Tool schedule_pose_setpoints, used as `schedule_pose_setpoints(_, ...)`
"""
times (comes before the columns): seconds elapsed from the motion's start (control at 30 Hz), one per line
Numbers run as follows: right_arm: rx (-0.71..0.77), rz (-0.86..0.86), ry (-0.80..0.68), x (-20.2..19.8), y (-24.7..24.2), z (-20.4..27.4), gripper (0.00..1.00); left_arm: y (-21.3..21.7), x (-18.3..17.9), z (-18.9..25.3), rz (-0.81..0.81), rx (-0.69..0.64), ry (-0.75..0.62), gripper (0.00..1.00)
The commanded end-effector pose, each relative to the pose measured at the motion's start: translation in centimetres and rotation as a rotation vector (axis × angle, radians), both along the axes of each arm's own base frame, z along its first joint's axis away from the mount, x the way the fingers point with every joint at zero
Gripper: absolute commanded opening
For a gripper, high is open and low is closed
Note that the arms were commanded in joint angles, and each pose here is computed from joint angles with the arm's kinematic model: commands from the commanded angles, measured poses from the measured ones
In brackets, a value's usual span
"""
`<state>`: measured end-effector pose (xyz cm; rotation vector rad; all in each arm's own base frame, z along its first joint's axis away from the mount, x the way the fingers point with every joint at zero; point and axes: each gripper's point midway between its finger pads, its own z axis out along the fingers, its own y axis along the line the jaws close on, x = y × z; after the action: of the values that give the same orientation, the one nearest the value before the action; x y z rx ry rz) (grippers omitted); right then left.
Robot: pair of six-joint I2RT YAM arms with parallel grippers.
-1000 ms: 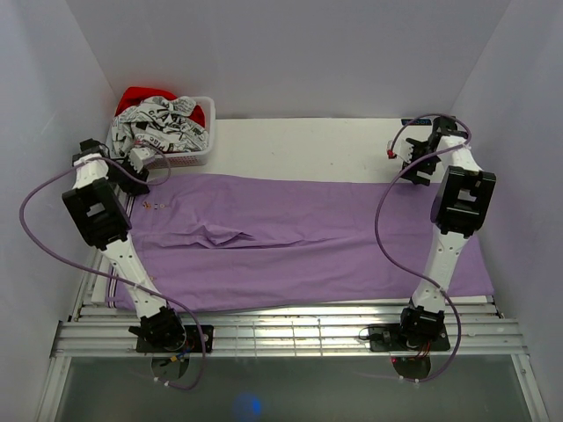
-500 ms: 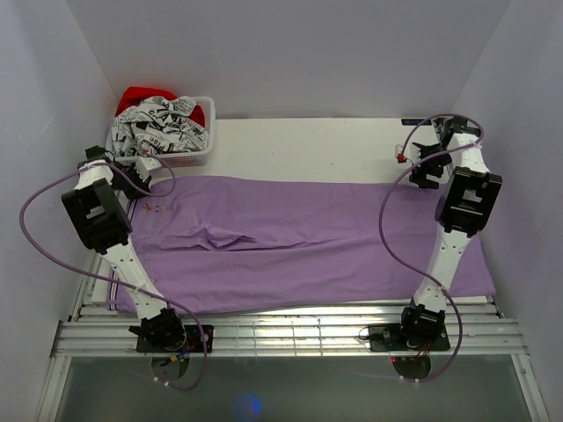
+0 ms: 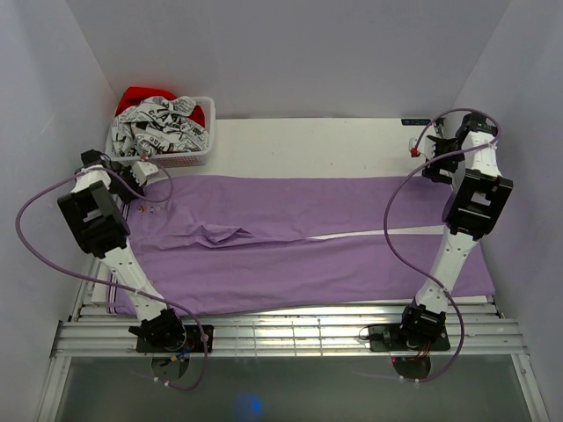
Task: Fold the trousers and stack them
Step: Flatten the trousers out, then fold the trousers
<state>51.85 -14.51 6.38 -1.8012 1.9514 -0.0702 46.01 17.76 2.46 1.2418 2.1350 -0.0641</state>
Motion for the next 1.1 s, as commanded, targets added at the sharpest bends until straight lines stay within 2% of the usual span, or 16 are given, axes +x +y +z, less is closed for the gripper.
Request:
schedule_pose_setpoints(0.0,0.017,-0.029,-0.179,2.8,0.3,5.9,0.89,1.9,-1.2,0.3,0.012,0.09,0.012,0.0)
schedule_pose_setpoints(0.07,0.033,-0.032,-0.203,3.2,0.6,7.0,0.88,1.9,-1.4,0.1,0.001,0.107,0.01,0.0)
schedule_pose_setpoints(0.17,0.071,0.009,-0.116,1.3,1.8,6.0,0.88,1.9,-1.5,-0.2,-0.01,0.123,-0.007,0.0)
schedule_pose_setpoints(0.27,0.076,0.03,-0.021,-0.4,2.6,3.2,0.91,1.7,-1.3,0.1,-0.015,0.115,-0.025,0.0)
schedule_pose_setpoints(0.53,0.214,-0.092,0.053,1.8,3.8,-1.9,0.9,1.1,-1.3,0.6,-0.035,0.119,-0.058,0.0)
schedule_pose_setpoints(0.77,0.231,-0.146,0.265,-1.9,4.7,-7.3,0.82,0.7,-1.7,1.4,-0.049,0.123,-0.083,0.0)
schedule_pose_setpoints(0.8,0.247,-0.171,0.33,-3.2,5.0,-7.8,0.8,0.6,-1.7,1.5,-0.049,0.122,-0.084,0.0)
schedule_pose_setpoints(0.9,0.262,-0.217,0.464,-6.0,5.4,-9.3,0.6,0.6,-1.7,2.1,-0.049,0.128,-0.094,0.0)
schedule_pose_setpoints(0.97,0.272,-0.223,0.532,-7.9,5.9,-9.2,0.52,0.5,-1.8,2.6,-0.047,0.125,-0.1,0.0)
schedule_pose_setpoints(1.0,0.28,-0.234,0.604,-10.2,6.4,-10.2,0.49,0.4,-1.9,2.6,-0.048,0.121,-0.099,0.0)
schedule_pose_setpoints(1.03,0.276,-0.215,0.6,-10.9,6.6,-9.1,0.39,0.3,-2.0,2.7,-0.049,0.118,-0.101,0.0)
schedule_pose_setpoints(1.07,0.281,-0.207,0.617,-11.9,6.9,-9.0,0.33,0.1,-2.0,2.8,-0.052,0.111,-0.105,0.0)
